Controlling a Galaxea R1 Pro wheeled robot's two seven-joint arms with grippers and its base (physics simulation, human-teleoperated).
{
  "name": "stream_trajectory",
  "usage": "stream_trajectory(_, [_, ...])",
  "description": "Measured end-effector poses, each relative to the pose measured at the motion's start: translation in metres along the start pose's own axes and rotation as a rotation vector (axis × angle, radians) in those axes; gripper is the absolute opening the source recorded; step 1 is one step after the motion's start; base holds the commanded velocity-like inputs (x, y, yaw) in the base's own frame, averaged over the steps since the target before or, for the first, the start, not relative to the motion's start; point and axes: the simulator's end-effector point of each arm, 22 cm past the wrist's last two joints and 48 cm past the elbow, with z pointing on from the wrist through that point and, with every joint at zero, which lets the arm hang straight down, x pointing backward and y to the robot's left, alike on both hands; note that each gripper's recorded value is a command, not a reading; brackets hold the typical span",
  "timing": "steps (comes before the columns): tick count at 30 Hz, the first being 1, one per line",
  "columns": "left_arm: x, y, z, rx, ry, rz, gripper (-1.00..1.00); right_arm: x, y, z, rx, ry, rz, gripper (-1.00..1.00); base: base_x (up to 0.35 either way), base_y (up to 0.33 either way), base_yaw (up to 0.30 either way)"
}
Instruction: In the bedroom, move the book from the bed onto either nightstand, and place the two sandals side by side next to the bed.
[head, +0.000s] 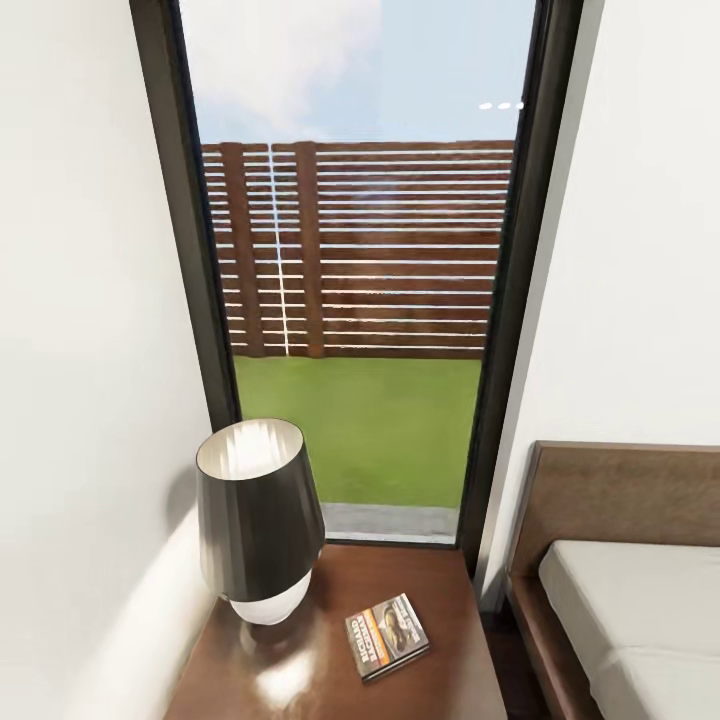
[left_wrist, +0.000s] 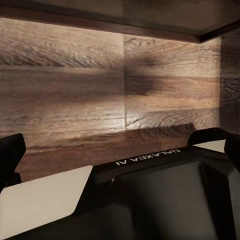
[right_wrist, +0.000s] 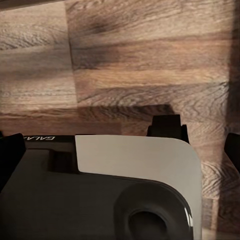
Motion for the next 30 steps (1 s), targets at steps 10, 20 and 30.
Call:
stream_trajectory(10, [-0.0002, 0.0001, 0.0000, 0.000, -0.001, -0.002, 1.00, 0.0004, 0.0006, 0.0002, -0.001, 0.001, 0.000, 1.00, 0.000, 0.000, 0.000])
stream_trajectory(20, [0.0002, -0.0012, 0.0003, 0.002, 0.001, 0.002, 1.00, 0.0011, 0.0004, 0.0002, 0.001, 0.004, -0.010, 1.00, 0.000, 0.000, 0.000])
stream_trajectory(30, [0.0005, -0.0013, 0.0004, 0.002, 0.002, 0.004, 1.00, 0.0012, 0.0003, 0.0002, 0.001, 0.005, -0.011, 1.00, 0.000, 0.000, 0.000])
